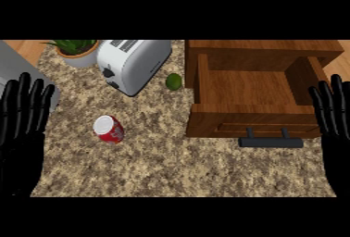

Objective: Pick up the can, place it into the drawer and close the drawer

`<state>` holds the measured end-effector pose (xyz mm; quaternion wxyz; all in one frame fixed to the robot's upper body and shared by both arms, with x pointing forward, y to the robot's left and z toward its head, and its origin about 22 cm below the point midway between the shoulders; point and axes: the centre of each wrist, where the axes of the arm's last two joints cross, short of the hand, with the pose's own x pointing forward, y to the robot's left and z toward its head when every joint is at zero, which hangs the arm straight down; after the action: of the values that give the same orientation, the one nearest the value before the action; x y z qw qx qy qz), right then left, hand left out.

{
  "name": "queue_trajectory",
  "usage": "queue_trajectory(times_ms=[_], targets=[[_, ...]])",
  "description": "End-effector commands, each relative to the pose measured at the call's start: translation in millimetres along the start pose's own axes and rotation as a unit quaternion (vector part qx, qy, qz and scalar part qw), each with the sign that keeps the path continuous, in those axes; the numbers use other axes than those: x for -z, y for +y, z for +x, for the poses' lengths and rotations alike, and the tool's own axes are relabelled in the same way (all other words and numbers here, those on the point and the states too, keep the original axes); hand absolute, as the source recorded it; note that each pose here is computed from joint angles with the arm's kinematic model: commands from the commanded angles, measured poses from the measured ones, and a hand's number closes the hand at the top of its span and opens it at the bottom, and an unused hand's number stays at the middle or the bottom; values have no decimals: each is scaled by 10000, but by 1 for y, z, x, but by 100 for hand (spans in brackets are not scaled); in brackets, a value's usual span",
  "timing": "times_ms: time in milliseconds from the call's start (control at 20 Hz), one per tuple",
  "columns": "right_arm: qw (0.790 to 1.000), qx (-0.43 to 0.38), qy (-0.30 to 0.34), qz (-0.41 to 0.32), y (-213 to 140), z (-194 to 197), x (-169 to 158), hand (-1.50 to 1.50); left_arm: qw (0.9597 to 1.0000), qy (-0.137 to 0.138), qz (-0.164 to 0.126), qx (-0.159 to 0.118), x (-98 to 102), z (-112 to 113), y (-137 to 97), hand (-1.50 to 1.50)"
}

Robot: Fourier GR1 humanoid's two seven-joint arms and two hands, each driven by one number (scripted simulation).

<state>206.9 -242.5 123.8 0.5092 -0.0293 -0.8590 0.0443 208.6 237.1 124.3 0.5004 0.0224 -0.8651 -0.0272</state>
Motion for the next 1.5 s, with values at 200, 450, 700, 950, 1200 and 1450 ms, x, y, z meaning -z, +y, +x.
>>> queue_trajectory(times_ms=[200, 450, 700, 950, 1200, 1450], targets=[[9992, 288, -83, 245, 10, -1, 2, -150, 9503, -285, -2733, -1465, 17, -7, -1, -150], [9871, 29, 1358, -853, -13, -23, -27, -150, 9248, 1195, -3525, -783, 20, -29, 59, -150], [9848, -69, 1435, -977, -42, -3, -38, -150, 9095, 1282, -3827, -998, 35, -27, 111, -150], [9838, -154, 1501, -965, -45, -16, -66, -150, 9091, 1320, -3806, -1059, 39, -30, 168, -150], [9847, -147, 1456, -941, -75, -7, -72, -150, 9070, 1313, -3857, -1066, 62, -23, 186, -150], [9847, -22, 1414, -1020, -88, -1, -73, -150, 9049, 1789, -3595, -1413, 51, -29, 180, -150]])
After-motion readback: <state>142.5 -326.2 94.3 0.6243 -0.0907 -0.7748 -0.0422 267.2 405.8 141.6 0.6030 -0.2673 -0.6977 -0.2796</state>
